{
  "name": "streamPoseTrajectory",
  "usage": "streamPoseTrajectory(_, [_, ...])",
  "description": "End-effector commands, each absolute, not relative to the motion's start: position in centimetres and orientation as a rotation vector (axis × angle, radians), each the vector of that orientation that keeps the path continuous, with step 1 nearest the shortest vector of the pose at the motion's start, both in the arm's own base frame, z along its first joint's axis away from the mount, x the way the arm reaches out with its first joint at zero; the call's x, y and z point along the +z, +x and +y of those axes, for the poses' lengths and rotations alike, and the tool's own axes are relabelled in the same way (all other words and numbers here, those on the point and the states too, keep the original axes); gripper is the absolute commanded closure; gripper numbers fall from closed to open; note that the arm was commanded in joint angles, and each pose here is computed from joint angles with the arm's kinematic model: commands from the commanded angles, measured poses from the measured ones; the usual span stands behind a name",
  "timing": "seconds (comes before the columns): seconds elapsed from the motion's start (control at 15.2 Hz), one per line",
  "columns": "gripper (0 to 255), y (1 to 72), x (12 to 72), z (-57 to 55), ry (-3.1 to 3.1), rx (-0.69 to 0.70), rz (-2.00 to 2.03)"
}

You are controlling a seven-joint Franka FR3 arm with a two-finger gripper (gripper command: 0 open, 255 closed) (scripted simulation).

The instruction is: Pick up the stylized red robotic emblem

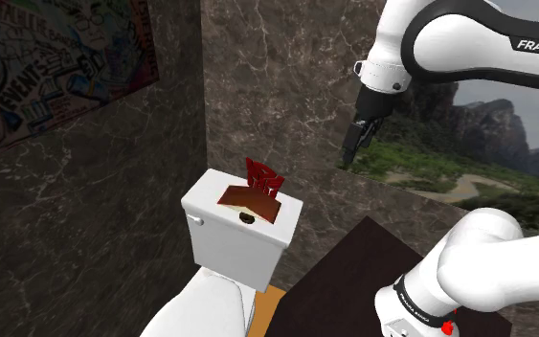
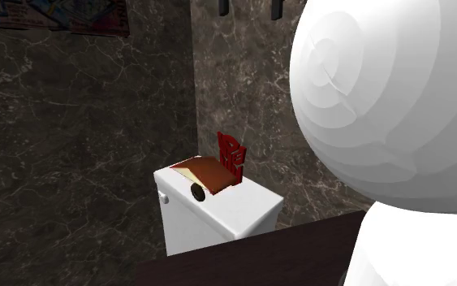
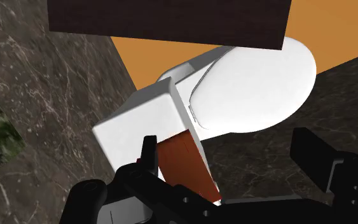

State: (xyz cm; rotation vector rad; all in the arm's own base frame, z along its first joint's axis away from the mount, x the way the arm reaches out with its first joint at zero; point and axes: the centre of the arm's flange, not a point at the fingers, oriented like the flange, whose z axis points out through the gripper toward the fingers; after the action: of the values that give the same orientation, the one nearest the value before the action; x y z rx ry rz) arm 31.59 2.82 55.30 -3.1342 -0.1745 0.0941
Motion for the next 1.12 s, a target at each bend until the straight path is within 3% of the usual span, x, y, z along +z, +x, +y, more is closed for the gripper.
streamPoseTrajectory(0.0, [0,31.6,55.3,2.8,-3.134,0.094,-0.175])
streamPoseTrajectory(1.06, [0,46.9,41.3,-1.4,-3.119,0.095,-0.247])
